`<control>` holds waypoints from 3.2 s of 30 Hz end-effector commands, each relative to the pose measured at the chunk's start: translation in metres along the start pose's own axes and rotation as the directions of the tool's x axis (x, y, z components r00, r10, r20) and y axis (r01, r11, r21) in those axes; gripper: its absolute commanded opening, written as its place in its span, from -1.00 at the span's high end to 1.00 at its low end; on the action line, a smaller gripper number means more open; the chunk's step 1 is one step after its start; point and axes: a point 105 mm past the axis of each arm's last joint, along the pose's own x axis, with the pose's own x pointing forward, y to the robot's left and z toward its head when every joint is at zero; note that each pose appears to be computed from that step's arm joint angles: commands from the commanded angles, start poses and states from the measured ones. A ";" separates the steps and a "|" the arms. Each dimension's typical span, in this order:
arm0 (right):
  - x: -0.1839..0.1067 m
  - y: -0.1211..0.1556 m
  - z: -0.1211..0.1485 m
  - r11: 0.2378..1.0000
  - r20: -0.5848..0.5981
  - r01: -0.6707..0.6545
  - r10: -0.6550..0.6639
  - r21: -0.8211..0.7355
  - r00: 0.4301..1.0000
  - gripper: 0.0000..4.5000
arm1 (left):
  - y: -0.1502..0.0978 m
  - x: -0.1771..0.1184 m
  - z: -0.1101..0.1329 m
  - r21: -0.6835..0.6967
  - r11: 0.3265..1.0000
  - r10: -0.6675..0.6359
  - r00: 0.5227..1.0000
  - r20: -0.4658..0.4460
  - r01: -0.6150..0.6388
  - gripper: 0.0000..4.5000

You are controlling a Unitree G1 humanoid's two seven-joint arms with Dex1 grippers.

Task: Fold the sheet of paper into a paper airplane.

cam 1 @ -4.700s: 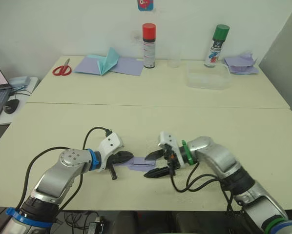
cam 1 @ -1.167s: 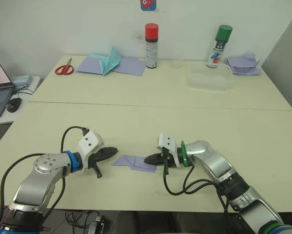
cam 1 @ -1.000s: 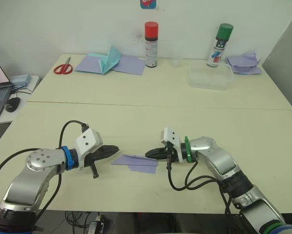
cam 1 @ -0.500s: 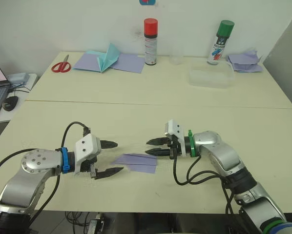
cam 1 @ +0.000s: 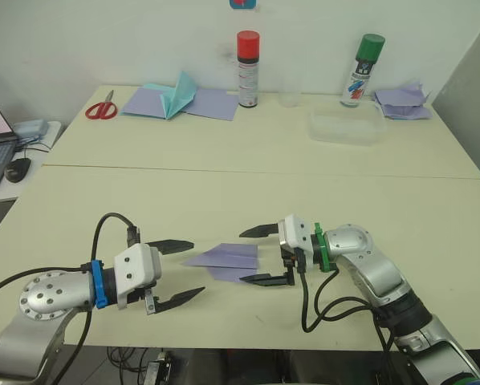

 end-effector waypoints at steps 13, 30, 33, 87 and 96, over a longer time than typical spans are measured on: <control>0.014 0.013 -0.024 0.953 -0.138 -0.083 0.044 -0.292 0.989 -0.10 | -0.039 -0.012 0.005 -0.015 1.000 -0.002 1.000 -0.008 0.002 -1.00; 0.028 -0.011 -0.035 0.994 -0.144 0.110 -0.110 -0.006 0.983 0.50 | -0.026 -0.004 0.011 -0.042 0.996 0.081 0.997 0.017 -0.081 -1.00; 0.026 -0.016 -0.038 0.989 -0.154 0.144 -0.137 0.039 0.979 1.00 | -0.018 -0.005 0.012 -0.066 0.990 0.126 0.992 0.027 -0.124 -1.00; -0.051 -0.071 -0.013 0.825 -0.513 0.475 -0.278 0.306 0.812 0.19 | 0.011 0.037 0.053 -0.042 0.997 0.075 0.980 0.186 -0.069 -1.00; -0.054 -0.080 -0.023 0.810 -0.535 0.507 -0.300 0.294 0.790 0.19 | 0.009 0.038 0.059 -0.052 0.995 0.091 0.976 0.197 -0.082 -1.00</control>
